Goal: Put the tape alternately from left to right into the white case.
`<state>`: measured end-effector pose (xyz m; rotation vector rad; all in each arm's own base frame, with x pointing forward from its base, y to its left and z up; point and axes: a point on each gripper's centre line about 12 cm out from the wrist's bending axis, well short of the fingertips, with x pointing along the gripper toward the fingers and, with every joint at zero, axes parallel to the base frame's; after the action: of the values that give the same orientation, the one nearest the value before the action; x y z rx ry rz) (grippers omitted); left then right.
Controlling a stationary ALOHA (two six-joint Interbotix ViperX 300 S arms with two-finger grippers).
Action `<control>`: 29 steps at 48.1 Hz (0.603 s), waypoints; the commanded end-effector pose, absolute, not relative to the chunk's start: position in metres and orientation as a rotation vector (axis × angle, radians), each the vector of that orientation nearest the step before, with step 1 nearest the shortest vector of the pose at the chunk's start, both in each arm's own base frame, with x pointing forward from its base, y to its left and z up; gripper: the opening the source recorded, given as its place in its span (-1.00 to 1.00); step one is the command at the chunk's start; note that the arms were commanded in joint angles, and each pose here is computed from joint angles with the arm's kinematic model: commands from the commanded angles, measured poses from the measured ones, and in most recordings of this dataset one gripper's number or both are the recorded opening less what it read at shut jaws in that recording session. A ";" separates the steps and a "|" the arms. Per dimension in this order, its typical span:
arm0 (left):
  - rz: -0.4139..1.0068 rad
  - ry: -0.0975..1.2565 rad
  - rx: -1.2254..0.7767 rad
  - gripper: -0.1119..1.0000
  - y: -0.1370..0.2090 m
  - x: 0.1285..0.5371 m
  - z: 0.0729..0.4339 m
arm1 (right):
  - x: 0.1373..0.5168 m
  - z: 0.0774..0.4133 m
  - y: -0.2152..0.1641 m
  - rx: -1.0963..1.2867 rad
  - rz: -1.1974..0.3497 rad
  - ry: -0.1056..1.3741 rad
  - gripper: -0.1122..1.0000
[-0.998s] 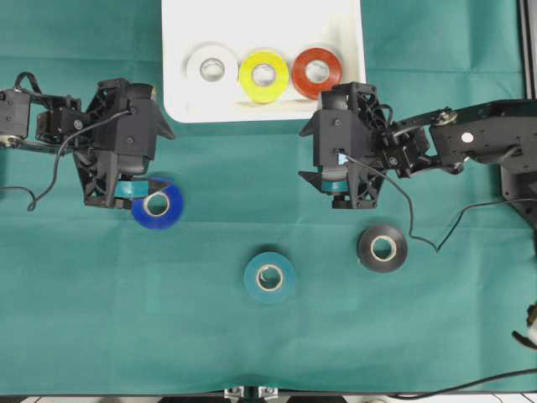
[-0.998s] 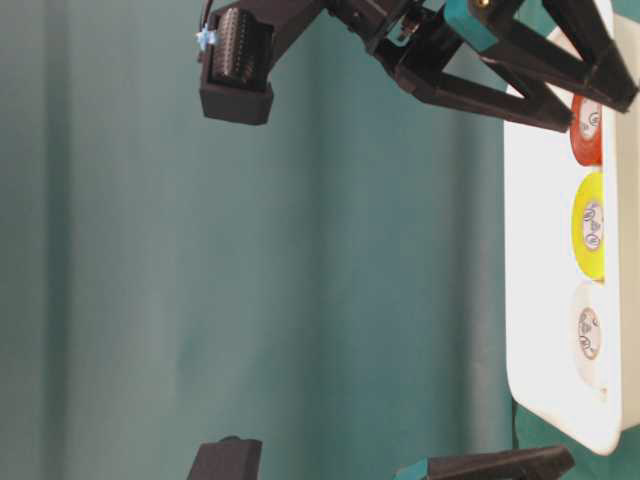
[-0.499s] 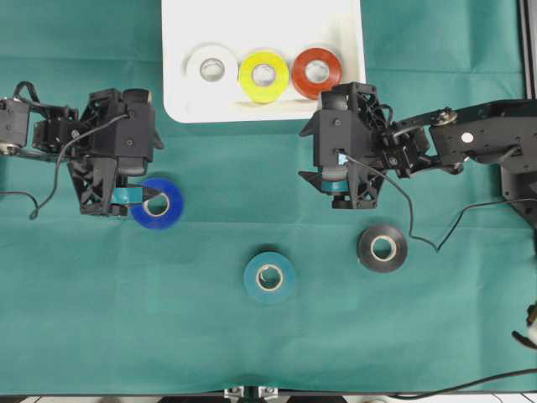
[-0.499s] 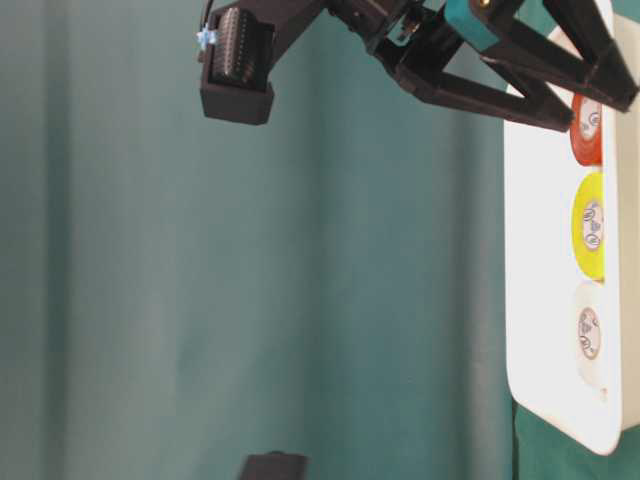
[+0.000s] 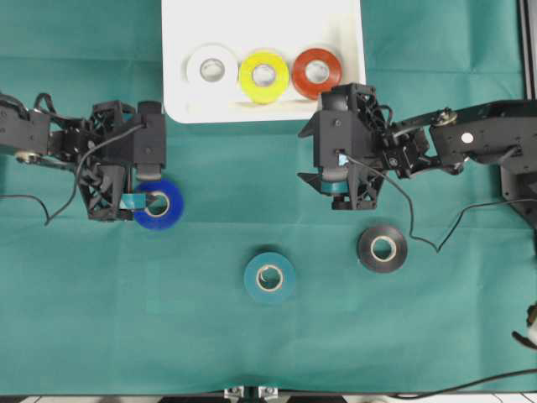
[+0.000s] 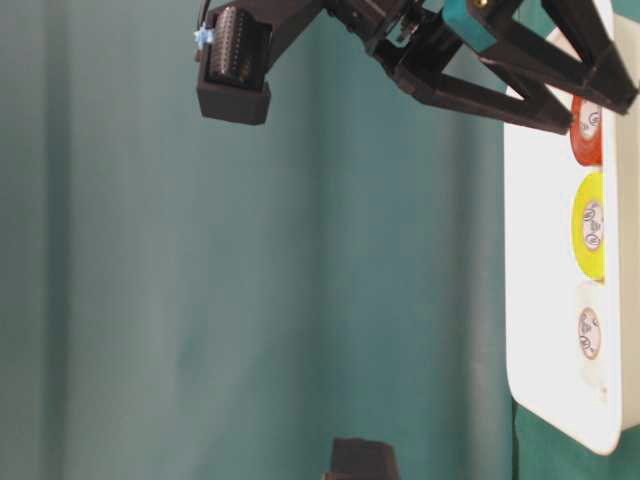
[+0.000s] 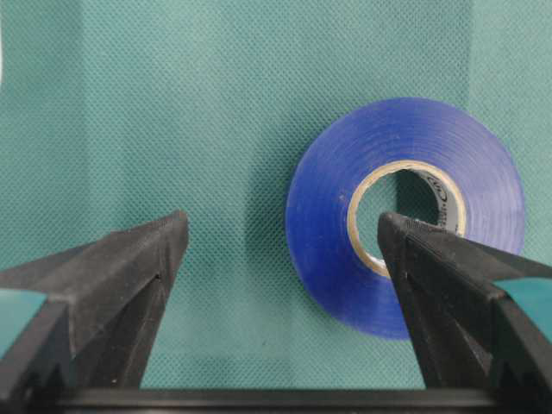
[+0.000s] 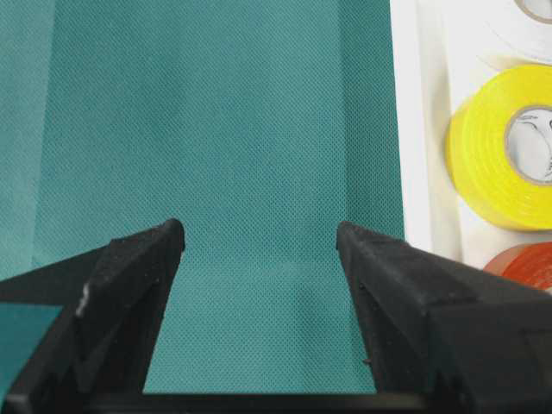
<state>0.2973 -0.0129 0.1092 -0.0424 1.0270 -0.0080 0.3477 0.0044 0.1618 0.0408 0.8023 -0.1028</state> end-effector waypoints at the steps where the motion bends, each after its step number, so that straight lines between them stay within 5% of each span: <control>1: -0.018 1.018 -0.039 0.43 -0.017 0.300 0.110 | 0.349 0.172 0.006 0.043 -0.095 0.769 0.61; 21: -0.025 1.038 -0.035 0.35 -0.019 0.304 0.104 | 0.349 0.172 0.006 0.045 -0.095 0.767 0.61; 29: -0.037 1.037 -0.028 -0.10 -0.024 0.306 0.106 | 0.349 0.172 0.006 0.044 -0.095 0.769 0.61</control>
<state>0.3030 -0.0202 0.0994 -0.0308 1.0581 -0.0271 0.3474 0.0045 0.1614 0.0409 0.8025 -0.1021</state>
